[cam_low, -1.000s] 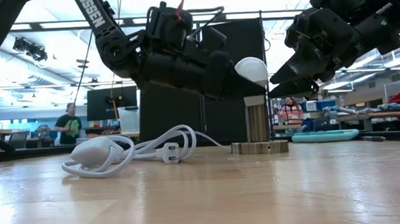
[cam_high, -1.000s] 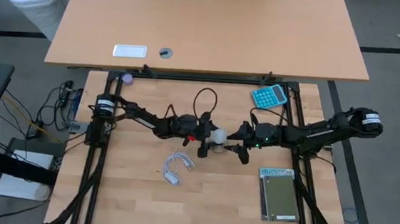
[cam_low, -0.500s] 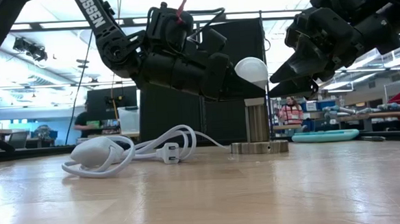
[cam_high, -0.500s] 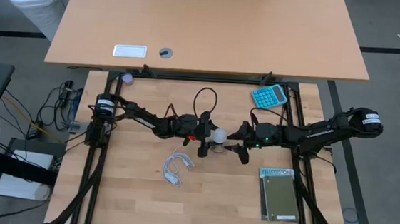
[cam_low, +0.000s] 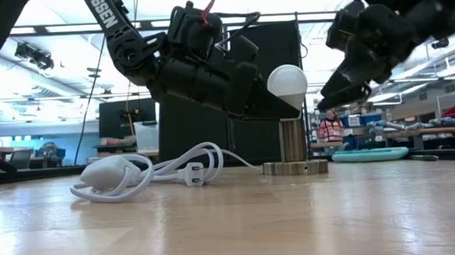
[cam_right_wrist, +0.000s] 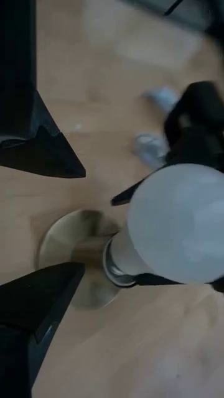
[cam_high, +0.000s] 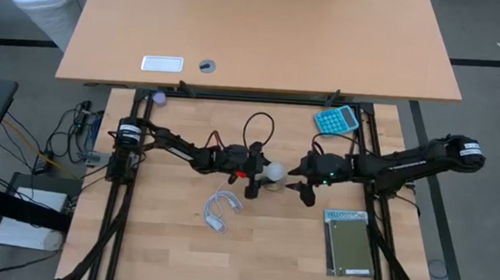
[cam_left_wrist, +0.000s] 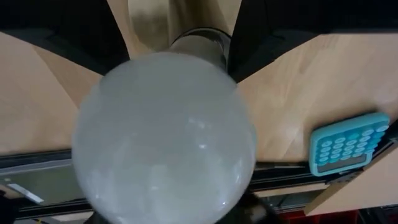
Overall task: Screw lightbulb
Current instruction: Insert the lightbulb into the socket
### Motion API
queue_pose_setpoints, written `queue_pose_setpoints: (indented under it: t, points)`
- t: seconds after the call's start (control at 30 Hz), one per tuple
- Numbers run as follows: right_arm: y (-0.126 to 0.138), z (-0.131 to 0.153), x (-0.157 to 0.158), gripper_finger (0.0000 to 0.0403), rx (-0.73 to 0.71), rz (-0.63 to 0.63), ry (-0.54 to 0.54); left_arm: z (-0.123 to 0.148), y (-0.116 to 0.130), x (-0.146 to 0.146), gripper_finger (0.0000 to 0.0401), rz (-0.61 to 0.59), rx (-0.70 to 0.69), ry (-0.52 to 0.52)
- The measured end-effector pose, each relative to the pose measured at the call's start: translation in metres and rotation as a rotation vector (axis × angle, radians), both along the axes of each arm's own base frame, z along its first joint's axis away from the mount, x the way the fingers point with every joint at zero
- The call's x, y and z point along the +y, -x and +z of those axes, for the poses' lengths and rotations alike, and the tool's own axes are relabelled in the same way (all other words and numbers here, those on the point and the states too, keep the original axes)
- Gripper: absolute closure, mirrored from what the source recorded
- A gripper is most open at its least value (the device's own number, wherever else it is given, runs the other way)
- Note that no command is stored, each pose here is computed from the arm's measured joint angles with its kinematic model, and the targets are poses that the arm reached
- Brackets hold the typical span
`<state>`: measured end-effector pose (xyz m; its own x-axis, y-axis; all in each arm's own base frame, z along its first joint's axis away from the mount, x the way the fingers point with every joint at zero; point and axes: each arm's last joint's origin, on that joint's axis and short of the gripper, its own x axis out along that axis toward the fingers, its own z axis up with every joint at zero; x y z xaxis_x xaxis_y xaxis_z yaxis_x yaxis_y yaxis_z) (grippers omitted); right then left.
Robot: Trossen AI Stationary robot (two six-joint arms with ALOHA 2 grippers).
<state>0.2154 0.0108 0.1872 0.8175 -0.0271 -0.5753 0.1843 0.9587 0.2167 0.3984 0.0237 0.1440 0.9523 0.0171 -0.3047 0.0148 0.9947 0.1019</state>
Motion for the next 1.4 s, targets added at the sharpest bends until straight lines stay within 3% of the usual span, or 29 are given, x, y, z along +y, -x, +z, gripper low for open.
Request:
queue_pose_setpoints:
  t: [0.13, 0.33, 0.6, 0.93, 1.2, 1.4]
  points:
    - [-0.006, 0.027, 0.005, 0.0167, 0.123, 0.03, 0.105, 0.008, 0.003, 0.0, 0.013, 0.0, 0.014, -0.002]
    - [-0.011, 0.057, 0.007, 0.0166, 0.159, 0.056, 0.179, 0.005, 0.007, -0.001, 0.013, -0.001, 0.062, 0.001]
    - [-0.014, 0.076, 0.006, 0.0166, 0.218, 0.057, 0.22, -0.006, 0.018, -0.001, 0.013, 0.006, 0.06, -0.005]
    - [-0.049, 0.086, 0.009, 0.0163, 0.31, 0.152, 0.364, -0.009, 0.024, 0.0, 0.013, 0.072, 0.015, -0.026]
    - [-0.078, 0.104, 0.011, 0.0116, 0.361, 0.241, 0.466, -0.01, 0.024, 0.001, 0.013, 0.096, 0.021, -0.037]
    - [-0.085, 0.117, 0.01, 0.0072, 0.369, 0.249, 0.491, -0.009, 0.023, 0.002, 0.0118, 0.107, 0.008, -0.039]
